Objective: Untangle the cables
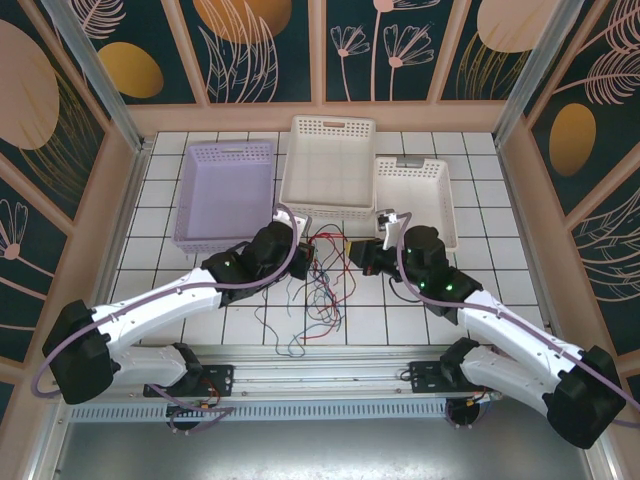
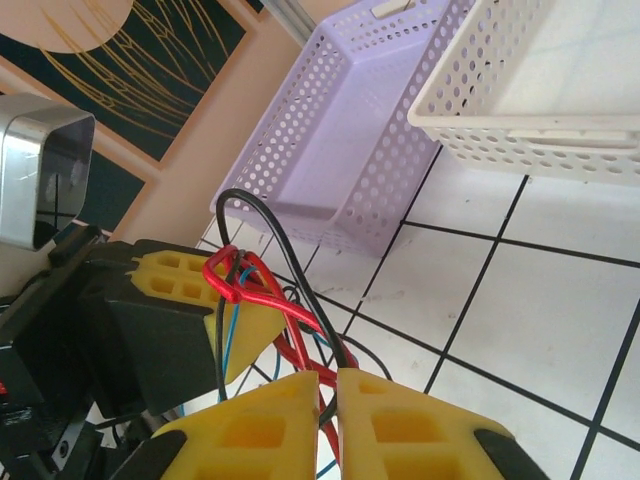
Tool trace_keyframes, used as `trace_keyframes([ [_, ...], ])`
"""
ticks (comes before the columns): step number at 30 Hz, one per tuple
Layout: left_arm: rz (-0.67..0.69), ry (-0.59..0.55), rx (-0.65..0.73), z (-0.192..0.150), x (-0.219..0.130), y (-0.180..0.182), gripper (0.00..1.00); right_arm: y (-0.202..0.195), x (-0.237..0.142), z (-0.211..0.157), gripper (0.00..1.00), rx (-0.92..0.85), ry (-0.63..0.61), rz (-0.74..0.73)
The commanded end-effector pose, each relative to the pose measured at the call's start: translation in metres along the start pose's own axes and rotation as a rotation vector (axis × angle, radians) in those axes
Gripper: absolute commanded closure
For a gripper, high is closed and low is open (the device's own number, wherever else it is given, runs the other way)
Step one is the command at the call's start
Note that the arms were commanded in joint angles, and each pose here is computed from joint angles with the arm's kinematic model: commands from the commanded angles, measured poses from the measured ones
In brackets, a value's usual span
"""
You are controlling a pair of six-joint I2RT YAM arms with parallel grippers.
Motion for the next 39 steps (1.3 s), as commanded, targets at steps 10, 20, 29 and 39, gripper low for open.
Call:
trace_keyframes([
  [10,-0.132,-0.024,0.038,-0.001,-0.01,-0.007,1.0,0.006,-0.011,0.011,0.7,-0.017,-0.101,0.028],
  [20,-0.175,-0.028,0.064,-0.001,-0.014,-0.009,1.0,0.009,0.001,0.011,0.65,-0.029,-0.05,0.1],
  [29,-0.173,-0.055,0.086,0.0,-0.023,-0.007,1.0,-0.001,-0.008,0.013,0.63,-0.022,-0.104,0.03],
  [39,-0.171,-0.067,0.09,0.0,-0.024,-0.007,1.0,-0.003,-0.01,0.003,0.52,0.017,-0.083,0.144],
])
Point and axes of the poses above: each hand's point on the last joint's axis, 136 mm out from that joint toward the fingers, its own x axis out along the fingers, its own y axis along the line the jaws close on, z = x × y, the point moved 10 cm from there along -x, back along the fingers, and after that the axes turned 5 degrees about x, right-handed, at the moved point
